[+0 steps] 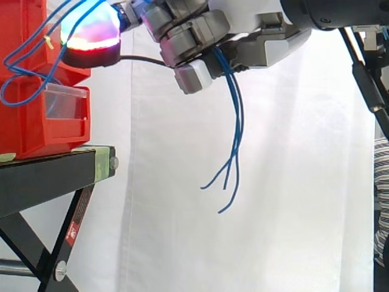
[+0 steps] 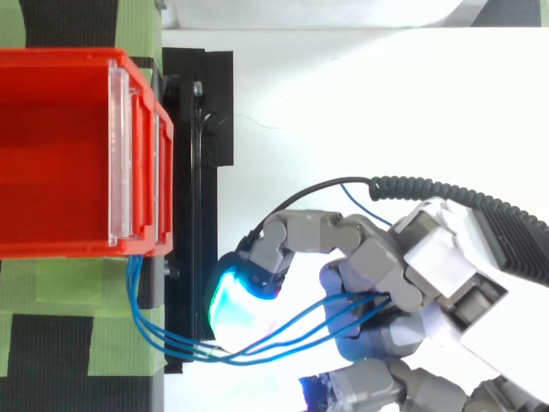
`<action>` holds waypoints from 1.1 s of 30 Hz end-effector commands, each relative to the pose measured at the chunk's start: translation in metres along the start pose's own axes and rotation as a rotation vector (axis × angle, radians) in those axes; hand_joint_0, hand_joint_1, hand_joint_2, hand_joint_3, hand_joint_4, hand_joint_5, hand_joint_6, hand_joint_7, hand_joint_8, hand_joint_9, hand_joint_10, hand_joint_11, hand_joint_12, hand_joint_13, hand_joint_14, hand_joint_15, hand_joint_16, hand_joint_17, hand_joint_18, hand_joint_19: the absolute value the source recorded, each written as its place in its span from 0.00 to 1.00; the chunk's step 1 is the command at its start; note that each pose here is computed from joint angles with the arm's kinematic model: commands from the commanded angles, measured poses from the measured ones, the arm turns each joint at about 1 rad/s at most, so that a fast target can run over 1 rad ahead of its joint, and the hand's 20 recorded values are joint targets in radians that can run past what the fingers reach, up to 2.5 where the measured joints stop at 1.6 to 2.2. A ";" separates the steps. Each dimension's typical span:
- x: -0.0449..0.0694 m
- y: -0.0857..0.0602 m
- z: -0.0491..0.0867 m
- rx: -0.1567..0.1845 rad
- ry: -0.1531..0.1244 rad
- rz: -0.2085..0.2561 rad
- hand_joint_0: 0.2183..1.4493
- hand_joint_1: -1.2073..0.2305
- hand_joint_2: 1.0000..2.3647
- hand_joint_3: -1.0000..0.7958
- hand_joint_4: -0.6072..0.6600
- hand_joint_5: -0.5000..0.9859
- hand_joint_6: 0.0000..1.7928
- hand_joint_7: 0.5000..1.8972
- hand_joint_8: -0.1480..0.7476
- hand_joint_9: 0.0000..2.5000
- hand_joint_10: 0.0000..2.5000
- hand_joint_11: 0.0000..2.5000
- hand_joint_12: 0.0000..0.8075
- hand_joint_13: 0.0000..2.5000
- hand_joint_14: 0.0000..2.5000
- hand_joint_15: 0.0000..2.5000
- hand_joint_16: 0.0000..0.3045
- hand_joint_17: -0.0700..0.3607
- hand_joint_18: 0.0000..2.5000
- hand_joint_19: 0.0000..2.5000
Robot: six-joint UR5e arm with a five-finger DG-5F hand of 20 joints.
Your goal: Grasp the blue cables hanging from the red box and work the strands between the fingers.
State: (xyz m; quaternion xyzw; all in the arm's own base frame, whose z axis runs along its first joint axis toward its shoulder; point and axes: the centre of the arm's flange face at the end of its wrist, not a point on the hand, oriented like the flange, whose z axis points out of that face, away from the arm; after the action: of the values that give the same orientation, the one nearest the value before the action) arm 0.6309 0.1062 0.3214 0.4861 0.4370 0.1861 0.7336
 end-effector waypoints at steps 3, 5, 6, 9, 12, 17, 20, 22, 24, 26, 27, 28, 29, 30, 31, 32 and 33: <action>-0.002 -0.001 0.000 0.026 -0.039 -0.005 0.55 0.43 0.00 0.06 0.70 0.30 0.49 0.42 0.59 0.39 1.00 1.00 0.52 0.43 1.00 0.66 0.15 0.40 0.58 0.47; -0.002 -0.001 0.000 0.026 -0.039 -0.005 0.56 0.43 0.00 0.07 0.70 0.30 0.50 0.41 0.59 0.39 1.00 1.00 0.52 0.43 1.00 0.66 0.15 0.40 0.58 0.47; -0.002 -0.001 0.000 0.026 -0.039 -0.005 0.56 0.43 0.00 0.07 0.69 0.30 0.51 0.41 0.59 0.39 1.00 1.00 0.52 0.43 1.00 0.66 0.15 0.40 0.58 0.47; -0.002 -0.001 0.001 0.025 -0.040 -0.002 0.56 0.43 0.01 0.09 0.69 0.30 0.53 0.40 0.59 0.39 1.00 1.00 0.52 0.43 1.00 0.66 0.15 0.40 0.58 0.47; -0.002 0.000 0.001 0.024 -0.041 0.000 0.57 0.44 0.01 0.11 0.69 0.30 0.54 0.40 0.59 0.39 1.00 1.00 0.52 0.43 1.00 0.66 0.15 0.40 0.58 0.47; -0.002 0.000 0.001 0.025 -0.042 0.000 0.56 0.44 0.01 0.11 0.70 0.31 0.48 0.43 0.59 0.39 1.00 1.00 0.52 0.43 1.00 0.66 0.15 0.40 0.58 0.47; -0.002 0.000 0.000 0.024 -0.042 0.002 0.53 0.45 0.01 0.08 0.70 0.33 0.40 0.47 0.59 0.39 1.00 1.00 0.52 0.43 1.00 0.66 0.15 0.40 0.58 0.47; -0.002 0.000 0.001 0.026 -0.044 0.000 0.53 0.45 0.00 0.08 0.70 0.33 0.39 0.47 0.59 0.39 1.00 1.00 0.52 0.43 1.00 0.66 0.15 0.40 0.58 0.47; -0.002 -0.001 0.001 0.031 -0.049 -0.001 0.53 0.45 0.00 0.07 0.70 0.33 0.38 0.47 0.59 0.39 1.00 1.00 0.52 0.43 1.00 0.66 0.15 0.40 0.58 0.47; -0.004 -0.002 0.001 0.041 -0.059 -0.012 0.52 0.45 0.00 0.07 0.70 0.33 0.37 0.47 0.59 0.39 1.00 1.00 0.52 0.43 1.00 0.66 0.15 0.40 0.58 0.47; -0.004 -0.002 0.001 0.041 -0.059 -0.012 0.52 0.45 0.00 0.08 0.70 0.33 0.37 0.48 0.59 0.39 1.00 1.00 0.52 0.43 1.00 0.66 0.15 0.40 0.58 0.47; -0.004 -0.002 0.000 0.049 -0.068 -0.021 0.52 0.45 0.00 0.08 0.70 0.33 0.37 0.48 0.59 0.39 1.00 1.00 0.52 0.43 1.00 0.66 0.15 0.40 0.58 0.47; -0.005 -0.002 0.001 0.052 -0.074 -0.022 0.53 0.45 0.01 0.08 0.70 0.33 0.37 0.48 0.59 0.39 1.00 1.00 0.52 0.43 1.00 0.66 0.15 0.40 0.58 0.47; -0.005 -0.002 0.001 0.055 -0.078 -0.022 0.53 0.45 0.01 0.09 0.70 0.33 0.37 0.48 0.59 0.39 1.00 1.00 0.52 0.43 1.00 0.66 0.15 0.40 0.58 0.47; -0.005 -0.002 0.001 0.060 -0.088 -0.023 0.54 0.44 0.01 0.10 0.70 0.34 0.37 0.48 0.59 0.39 1.00 1.00 0.52 0.43 1.00 0.66 0.15 0.40 0.58 0.47; -0.005 -0.002 0.002 0.068 -0.107 -0.019 0.55 0.44 0.01 0.10 0.70 0.34 0.37 0.48 0.59 0.39 1.00 1.00 0.52 0.43 1.00 0.66 0.15 0.40 0.58 0.47; -0.006 -0.001 0.003 0.069 -0.113 -0.015 0.55 0.44 0.01 0.11 0.70 0.34 0.37 0.48 0.59 0.39 1.00 1.00 0.52 0.43 1.00 0.66 0.15 0.40 0.58 0.47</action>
State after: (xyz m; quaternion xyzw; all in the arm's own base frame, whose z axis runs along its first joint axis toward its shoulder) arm 0.6291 0.1013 0.3222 0.5097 0.4156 0.1456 0.7391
